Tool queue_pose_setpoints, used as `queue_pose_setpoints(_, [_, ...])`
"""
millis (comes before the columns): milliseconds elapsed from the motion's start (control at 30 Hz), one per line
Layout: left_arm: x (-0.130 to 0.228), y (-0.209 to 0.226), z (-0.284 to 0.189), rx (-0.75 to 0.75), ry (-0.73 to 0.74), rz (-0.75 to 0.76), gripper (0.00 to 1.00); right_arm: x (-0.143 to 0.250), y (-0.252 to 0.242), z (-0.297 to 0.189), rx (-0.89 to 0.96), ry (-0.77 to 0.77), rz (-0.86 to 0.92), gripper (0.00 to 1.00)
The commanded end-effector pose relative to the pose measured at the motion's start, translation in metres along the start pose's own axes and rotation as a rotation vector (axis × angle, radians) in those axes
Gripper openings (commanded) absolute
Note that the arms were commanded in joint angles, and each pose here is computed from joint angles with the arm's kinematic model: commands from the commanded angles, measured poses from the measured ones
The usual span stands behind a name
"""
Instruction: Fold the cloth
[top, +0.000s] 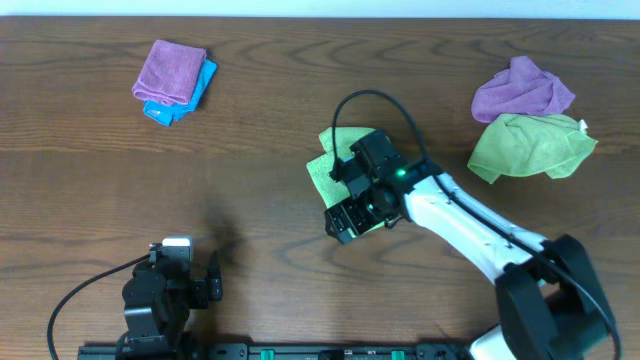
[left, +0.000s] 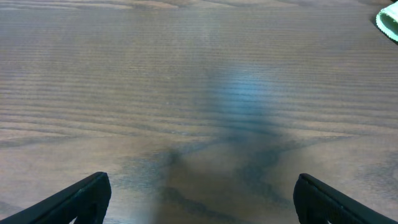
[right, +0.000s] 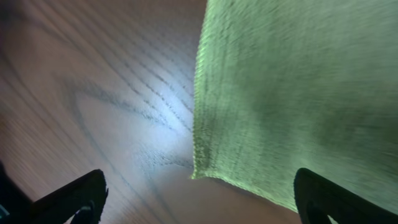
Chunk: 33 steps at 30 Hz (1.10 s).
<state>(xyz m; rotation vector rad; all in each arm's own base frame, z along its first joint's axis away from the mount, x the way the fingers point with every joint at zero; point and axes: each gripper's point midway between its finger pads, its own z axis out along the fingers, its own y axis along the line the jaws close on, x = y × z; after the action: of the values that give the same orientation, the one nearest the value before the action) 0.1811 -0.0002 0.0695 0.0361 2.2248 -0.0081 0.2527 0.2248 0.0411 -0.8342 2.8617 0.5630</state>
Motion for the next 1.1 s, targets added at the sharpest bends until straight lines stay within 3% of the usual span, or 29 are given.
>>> queue_pose_setpoints(0, [0.003,0.0,0.001,-0.002,0.008,0.006,0.95,0.007,0.006,0.013,0.001,0.044,-0.055,0.92])
queue_pose_setpoints(167, [0.003,0.0,0.001,-0.002,0.007,0.006,0.95,0.021,-0.005,0.036,0.098,0.127,-0.08,0.86])
queue_pose_setpoints(400, [0.003,0.0,0.001,-0.002,0.008,0.006,0.95,0.024,-0.01,0.045,0.178,0.145,-0.121,0.69])
queue_pose_setpoints(500, [0.003,0.0,0.001,-0.002,0.008,0.006,0.95,0.021,-0.013,0.045,0.214,0.137,-0.133,0.47])
queue_pose_setpoints(633, [0.003,0.0,0.001,-0.002,0.008,0.006,0.95,0.018,-0.017,0.045,0.238,0.124,-0.138,0.05])
queue_pose_setpoints(667, [0.003,0.0,0.001,-0.002,0.008,0.006,0.95,0.016,-0.016,0.045,0.238,0.116,-0.14,0.01])
queue_pose_setpoints(833, [0.003,0.0,0.001,-0.002,0.008,0.006,0.95,-0.021,-0.001,0.028,0.219,0.018,-0.164,0.01])
queue_pose_setpoints(1067, [0.003,0.0,0.001,-0.002,0.008,0.006,0.95,-0.101,0.063,-0.018,0.151,-0.197,-0.289,0.01])
